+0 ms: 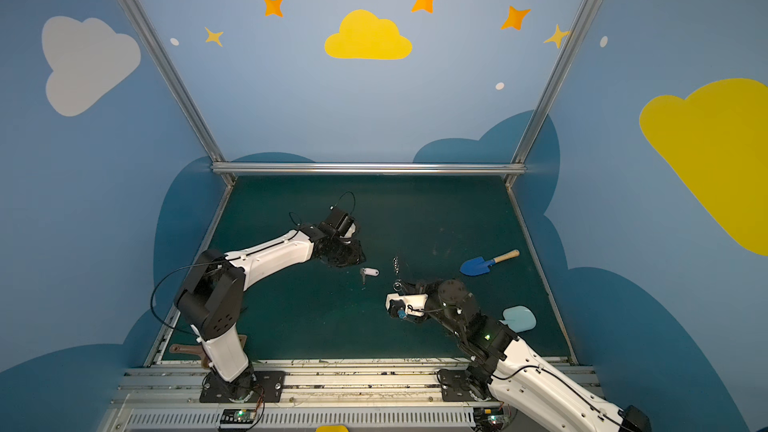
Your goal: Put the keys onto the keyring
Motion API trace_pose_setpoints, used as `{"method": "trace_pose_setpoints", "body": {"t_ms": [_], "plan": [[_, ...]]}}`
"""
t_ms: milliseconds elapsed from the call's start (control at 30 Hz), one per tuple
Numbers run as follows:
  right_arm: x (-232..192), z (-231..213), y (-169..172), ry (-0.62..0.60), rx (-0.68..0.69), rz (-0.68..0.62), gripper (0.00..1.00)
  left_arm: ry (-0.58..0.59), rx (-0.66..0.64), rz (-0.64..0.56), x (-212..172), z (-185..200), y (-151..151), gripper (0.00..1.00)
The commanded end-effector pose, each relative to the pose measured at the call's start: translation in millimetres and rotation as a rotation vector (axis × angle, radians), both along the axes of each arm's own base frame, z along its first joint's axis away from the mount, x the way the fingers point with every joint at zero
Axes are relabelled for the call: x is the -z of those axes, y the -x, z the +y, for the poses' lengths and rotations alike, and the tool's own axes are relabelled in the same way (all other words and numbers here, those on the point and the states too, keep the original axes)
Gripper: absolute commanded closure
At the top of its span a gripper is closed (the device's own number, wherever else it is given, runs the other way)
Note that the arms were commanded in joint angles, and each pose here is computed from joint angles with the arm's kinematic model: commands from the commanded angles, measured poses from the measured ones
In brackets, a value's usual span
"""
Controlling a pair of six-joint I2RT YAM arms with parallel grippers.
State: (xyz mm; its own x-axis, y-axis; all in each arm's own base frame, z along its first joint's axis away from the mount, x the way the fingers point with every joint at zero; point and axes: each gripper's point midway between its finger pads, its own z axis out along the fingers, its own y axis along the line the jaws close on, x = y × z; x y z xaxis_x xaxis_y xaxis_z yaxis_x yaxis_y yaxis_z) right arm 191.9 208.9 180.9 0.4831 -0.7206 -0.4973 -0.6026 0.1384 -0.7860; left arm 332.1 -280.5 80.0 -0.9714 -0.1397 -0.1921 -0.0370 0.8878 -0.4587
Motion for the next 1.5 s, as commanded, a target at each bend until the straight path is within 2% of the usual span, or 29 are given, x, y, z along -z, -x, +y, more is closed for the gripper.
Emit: {"method": "trace_pose_setpoints", "body": {"t_ms": [0,233,533,1467], "plan": [[-9,1,-1,-0.039,0.005,-0.006,1.0,0.019,-0.17,0.149,10,3,9,0.6],[-3,1,0,-0.023,0.001,0.01,1.0,0.034,-0.291,0.243,28,5,14,0.64],[-1,1,1,-0.016,0.002,0.02,1.0,0.047,-0.39,0.264,47,10,2,0.67],[7,-1,-4,-0.007,0.014,0.053,1.0,0.079,-0.374,0.271,57,-5,-10,0.82]]}}
